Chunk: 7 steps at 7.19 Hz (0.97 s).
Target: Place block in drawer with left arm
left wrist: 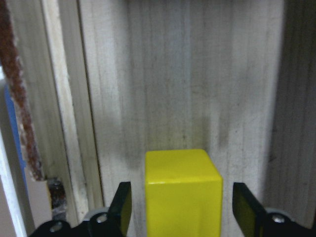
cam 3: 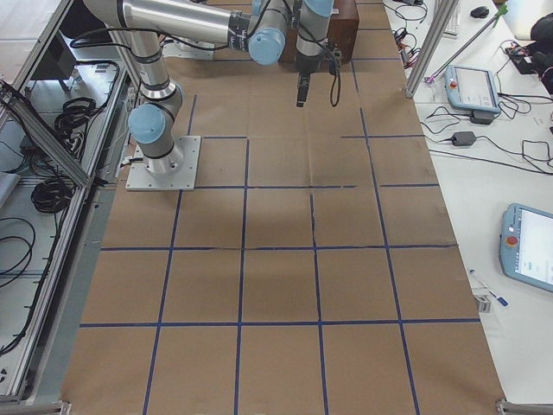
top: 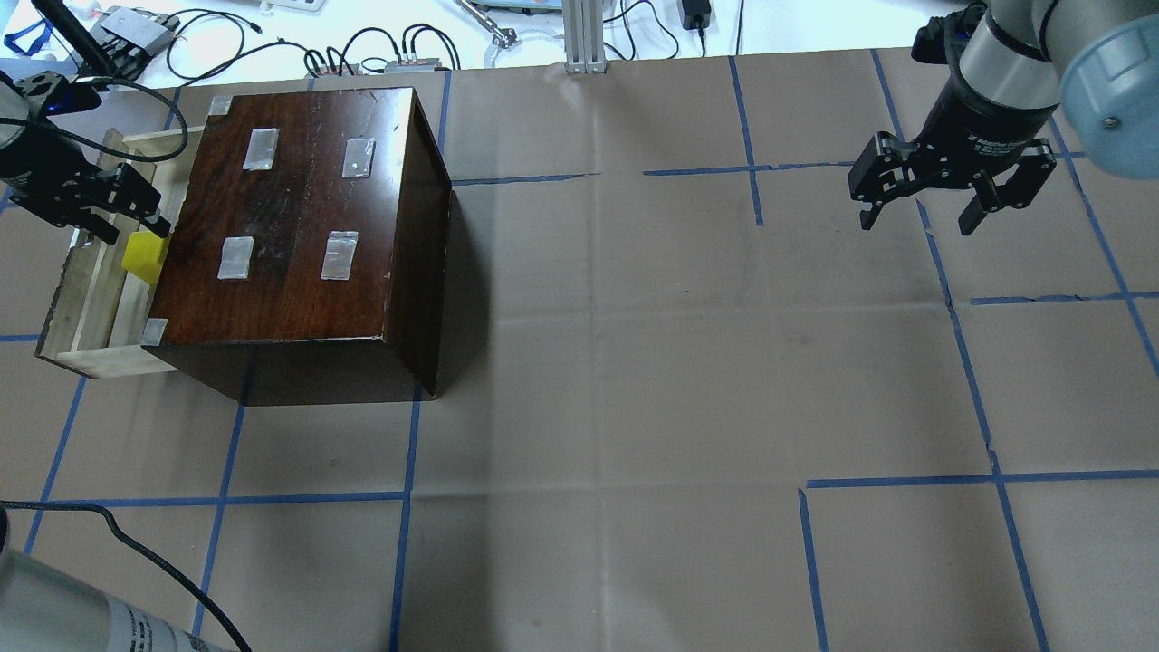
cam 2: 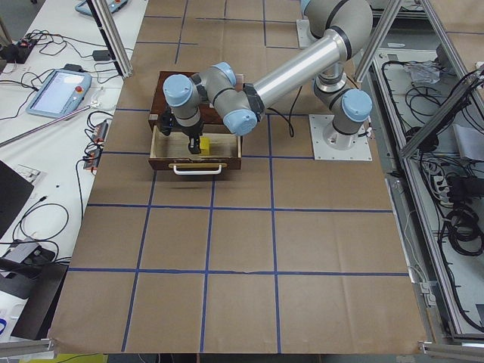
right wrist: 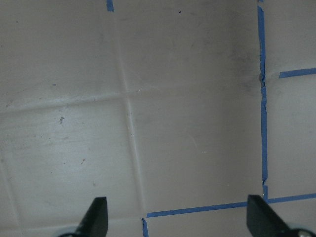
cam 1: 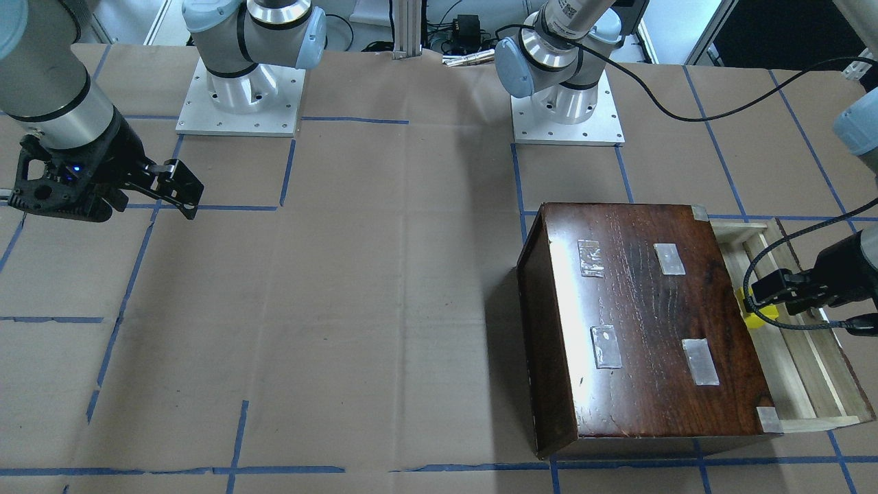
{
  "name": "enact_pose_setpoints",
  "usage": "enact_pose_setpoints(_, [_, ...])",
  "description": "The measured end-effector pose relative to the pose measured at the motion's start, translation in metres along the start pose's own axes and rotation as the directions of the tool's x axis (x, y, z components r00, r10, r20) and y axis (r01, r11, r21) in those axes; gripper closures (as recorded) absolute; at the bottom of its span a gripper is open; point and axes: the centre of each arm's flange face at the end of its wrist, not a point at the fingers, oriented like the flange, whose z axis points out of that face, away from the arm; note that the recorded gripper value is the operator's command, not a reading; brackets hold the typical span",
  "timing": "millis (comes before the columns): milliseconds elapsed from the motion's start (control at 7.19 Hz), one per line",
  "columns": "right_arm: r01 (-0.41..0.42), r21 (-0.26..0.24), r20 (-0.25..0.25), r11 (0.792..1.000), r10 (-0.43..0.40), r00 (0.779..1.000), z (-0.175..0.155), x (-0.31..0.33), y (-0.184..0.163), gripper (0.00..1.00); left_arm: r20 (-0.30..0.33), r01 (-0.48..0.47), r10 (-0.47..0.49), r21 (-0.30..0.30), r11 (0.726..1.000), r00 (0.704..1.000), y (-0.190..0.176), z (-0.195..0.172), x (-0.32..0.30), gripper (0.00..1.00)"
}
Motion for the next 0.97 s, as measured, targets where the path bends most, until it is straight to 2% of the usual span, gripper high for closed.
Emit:
enact_pose_setpoints(278, [0.001, -0.001, 0.0, 1.0, -0.001, 1.0, 0.0, 0.0, 0.0, 0.0, 0.032, -0.011, 0.009, 0.047, 0.999, 0.999, 0.012, -0.038, 0.015, 0.02])
enact_pose_setpoints(556, [0.001, 0.0, 0.0, 1.0, -0.001, 1.0, 0.0, 0.0, 0.0, 0.0, 0.071, -0.025, 0.02, 0.076, 0.997, 0.997, 0.025, -0.07, 0.069, 0.01])
enact_pose_setpoints(834, [0.0, 0.0, 0.0, 1.0, 0.0, 1.0, 0.0, 0.0, 0.0, 0.0, 0.129, -0.02, 0.012, 0.063, 0.998, 0.992, 0.037, -0.087, 0.146, 0.01])
enact_pose_setpoints(974, [-0.001, 0.0, 0.0, 1.0, 0.001, 1.0, 0.0, 0.0, 0.0, 0.0, 0.129, 0.02, -0.026, 0.049, 0.999, 0.991, 0.05, -0.09, 0.187, 0.01])
